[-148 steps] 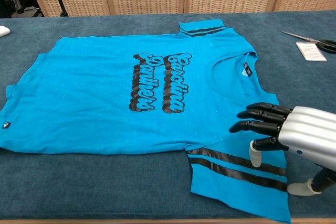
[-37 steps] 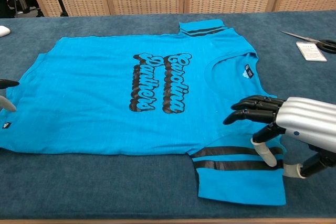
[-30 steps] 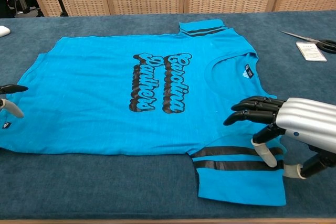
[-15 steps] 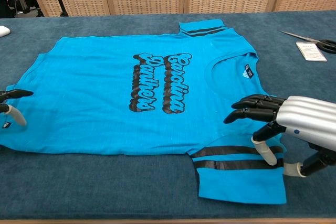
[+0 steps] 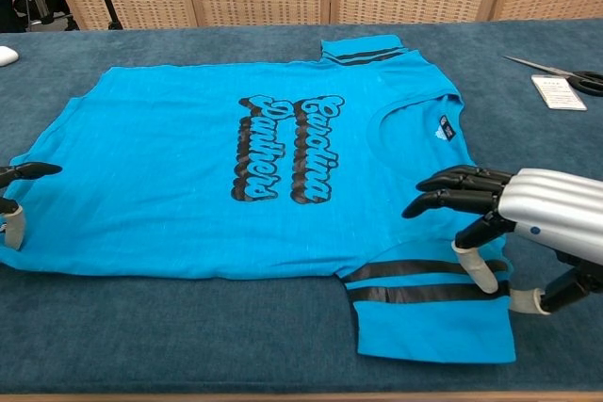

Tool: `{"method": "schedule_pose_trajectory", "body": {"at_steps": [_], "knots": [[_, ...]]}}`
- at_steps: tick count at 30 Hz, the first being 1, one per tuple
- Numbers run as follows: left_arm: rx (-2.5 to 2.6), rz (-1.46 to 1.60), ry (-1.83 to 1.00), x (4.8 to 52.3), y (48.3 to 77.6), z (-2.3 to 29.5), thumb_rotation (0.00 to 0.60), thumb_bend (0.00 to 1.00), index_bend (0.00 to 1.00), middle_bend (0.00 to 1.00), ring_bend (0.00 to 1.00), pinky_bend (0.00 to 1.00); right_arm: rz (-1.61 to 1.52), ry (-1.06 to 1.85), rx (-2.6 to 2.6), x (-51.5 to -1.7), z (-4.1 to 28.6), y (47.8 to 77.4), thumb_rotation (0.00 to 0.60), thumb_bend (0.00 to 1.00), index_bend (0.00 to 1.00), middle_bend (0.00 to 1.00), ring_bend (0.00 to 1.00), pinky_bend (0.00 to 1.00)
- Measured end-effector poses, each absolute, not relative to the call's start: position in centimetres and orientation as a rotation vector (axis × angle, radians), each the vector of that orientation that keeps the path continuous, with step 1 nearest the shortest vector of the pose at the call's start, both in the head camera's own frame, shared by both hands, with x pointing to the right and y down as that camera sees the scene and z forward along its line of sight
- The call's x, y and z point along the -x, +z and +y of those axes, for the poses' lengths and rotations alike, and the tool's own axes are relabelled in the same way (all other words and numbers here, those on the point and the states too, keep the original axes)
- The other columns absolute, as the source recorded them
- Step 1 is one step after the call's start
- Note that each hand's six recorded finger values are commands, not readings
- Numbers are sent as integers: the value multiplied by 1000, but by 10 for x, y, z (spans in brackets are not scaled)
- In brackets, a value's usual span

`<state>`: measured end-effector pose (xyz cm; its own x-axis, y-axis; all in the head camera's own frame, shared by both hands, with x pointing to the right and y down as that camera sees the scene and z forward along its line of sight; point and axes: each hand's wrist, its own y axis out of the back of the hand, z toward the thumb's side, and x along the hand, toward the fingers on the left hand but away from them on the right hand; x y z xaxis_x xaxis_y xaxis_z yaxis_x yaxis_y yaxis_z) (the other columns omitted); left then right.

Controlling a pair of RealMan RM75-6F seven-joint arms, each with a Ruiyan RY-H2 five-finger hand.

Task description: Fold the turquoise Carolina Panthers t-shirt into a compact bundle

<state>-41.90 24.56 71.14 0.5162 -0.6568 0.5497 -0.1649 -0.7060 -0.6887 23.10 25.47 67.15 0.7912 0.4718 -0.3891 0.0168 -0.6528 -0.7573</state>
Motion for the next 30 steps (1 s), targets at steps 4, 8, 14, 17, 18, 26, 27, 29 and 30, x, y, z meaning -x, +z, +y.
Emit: {"method": "schedule_pose_trajectory", "body": {"at_steps": [4,8,14,17,18,26,27,29,30], "knots": [[2189,682,-1124,418,711,245,600,485,718,0,0,0,-364,735,2188,-231,254,671,600,440,671,157,0,0],[2184,698,-1118,418,709,243,600,500,730,0,0,0,-365,730,2189,-231,254,671,600,440,671,157,0,0],[2163,719,-1110,420,705,238,600,523,740,0,0,0,-371,718,2197,-230,255,668,600,440,671,157,0,0],[2141,687,-1117,422,704,239,600,524,740,0,0,0,-381,708,2209,-232,255,664,600,440,671,157,0,0],[2139,678,-1116,421,703,240,600,525,740,0,0,0,-382,705,2213,-233,255,662,600,440,671,158,0,0],[2182,686,-1060,414,687,247,600,545,740,0,0,0,-368,638,2241,-240,262,643,600,440,679,166,0,0],[2188,682,-1051,414,684,250,600,545,740,0,0,0,-364,622,2242,-239,263,640,600,440,679,167,0,0],[2193,669,-1040,414,679,254,600,545,740,0,0,0,-348,578,2245,-239,267,634,600,440,680,171,0,0],[2198,663,-1031,414,677,258,600,545,740,0,0,0,-339,558,2246,-239,269,632,600,440,681,173,0,0]]}}
